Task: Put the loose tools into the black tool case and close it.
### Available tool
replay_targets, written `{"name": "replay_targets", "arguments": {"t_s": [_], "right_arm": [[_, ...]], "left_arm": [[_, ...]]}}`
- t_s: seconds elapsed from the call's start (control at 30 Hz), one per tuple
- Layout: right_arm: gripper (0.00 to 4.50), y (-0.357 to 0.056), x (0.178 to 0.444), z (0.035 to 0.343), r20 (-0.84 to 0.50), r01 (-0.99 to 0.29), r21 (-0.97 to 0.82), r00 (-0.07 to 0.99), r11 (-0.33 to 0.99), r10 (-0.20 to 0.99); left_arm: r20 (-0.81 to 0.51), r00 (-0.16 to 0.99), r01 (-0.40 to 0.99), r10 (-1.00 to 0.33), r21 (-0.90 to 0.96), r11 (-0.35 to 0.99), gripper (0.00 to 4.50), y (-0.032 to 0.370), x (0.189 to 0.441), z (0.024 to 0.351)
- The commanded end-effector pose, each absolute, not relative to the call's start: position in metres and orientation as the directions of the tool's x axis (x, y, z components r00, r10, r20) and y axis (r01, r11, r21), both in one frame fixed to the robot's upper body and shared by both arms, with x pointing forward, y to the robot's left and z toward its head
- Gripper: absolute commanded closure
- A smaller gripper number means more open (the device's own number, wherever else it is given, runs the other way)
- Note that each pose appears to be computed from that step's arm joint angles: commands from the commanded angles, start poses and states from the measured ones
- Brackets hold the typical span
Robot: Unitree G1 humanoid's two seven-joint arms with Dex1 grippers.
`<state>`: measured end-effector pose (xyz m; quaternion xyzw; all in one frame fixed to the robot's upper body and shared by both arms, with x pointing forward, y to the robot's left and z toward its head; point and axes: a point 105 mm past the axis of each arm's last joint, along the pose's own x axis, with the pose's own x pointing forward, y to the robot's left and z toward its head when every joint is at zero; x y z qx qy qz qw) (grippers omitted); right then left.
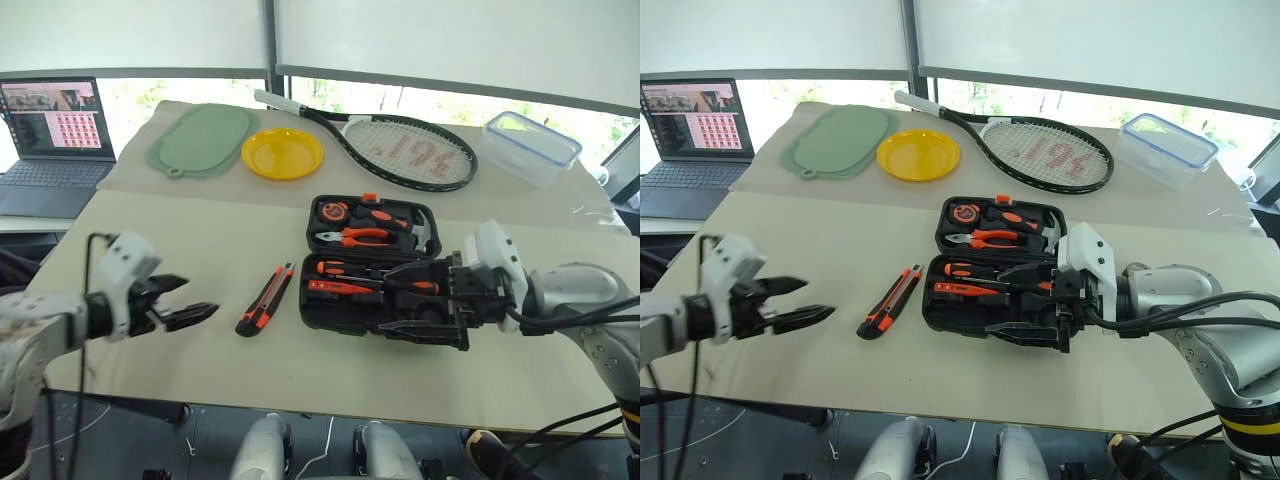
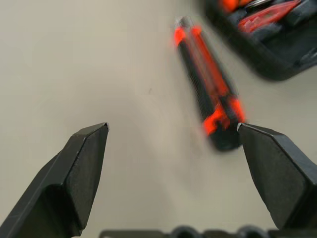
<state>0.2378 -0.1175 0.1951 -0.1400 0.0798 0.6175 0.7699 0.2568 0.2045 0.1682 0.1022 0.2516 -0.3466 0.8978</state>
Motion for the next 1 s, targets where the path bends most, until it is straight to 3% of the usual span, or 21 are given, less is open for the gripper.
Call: {"name": "replay_targets", "arguments": {"t_s": [0.03, 0.3, 0.6, 0.7, 0.8, 0.9, 1.0], "right_arm": [[0.0, -0.118, 0.235, 0.204, -0.278, -0.968, -0.159, 0.234, 0.196, 0.932], [0.0, -0.117, 0.224, 0.2, -0.277, -0.968, -0.131, 0.242, 0.213, 0.93], [0.0, -0.116, 0.225, 0.198, -0.282, -0.957, -0.166, 0.278, 0.239, 0.918], [0.0, -0.117, 0.223, 0.198, -0.282, -0.956, -0.17, 0.279, 0.239, 0.918], [0.0, -0.117, 0.223, 0.199, -0.28, -0.956, -0.172, 0.28, 0.239, 0.918], [0.0, -0.117, 0.223, 0.2, -0.275, -0.953, -0.18, 0.286, 0.243, 0.918], [0.0, -0.118, 0.226, 0.201, -0.26, -0.944, -0.189, 0.314, 0.27, 0.913]], "left_arm": [[-0.618, 0.618, 0.62, -0.487, 0.001, 0.785, 0.01, 0.192, 0.261, 0.153], [-0.722, 0.53, 0.636, -0.445, -0.009, 0.772, 0.01, 0.164, 0.274, 0.115], [-0.785, 0.504, 0.652, -0.36, 0.073, 0.754, 0.01, 0.171, 0.286, 0.091], [-0.775, 0.503, 0.648, -0.383, 0.045, 0.76, 0.59, 0.169, 0.286, 0.089], [-0.771, 0.501, 0.647, -0.394, 0.032, 0.762, 1.83, 0.169, 0.284, 0.089], [-0.768, 0.51, 0.63, -0.387, 0.027, 0.776, 2.75, 0.174, 0.282, 0.087], [-0.753, 0.555, 0.578, -0.353, 0.044, 0.815, 2.75, 0.191, 0.286, 0.091]]}}
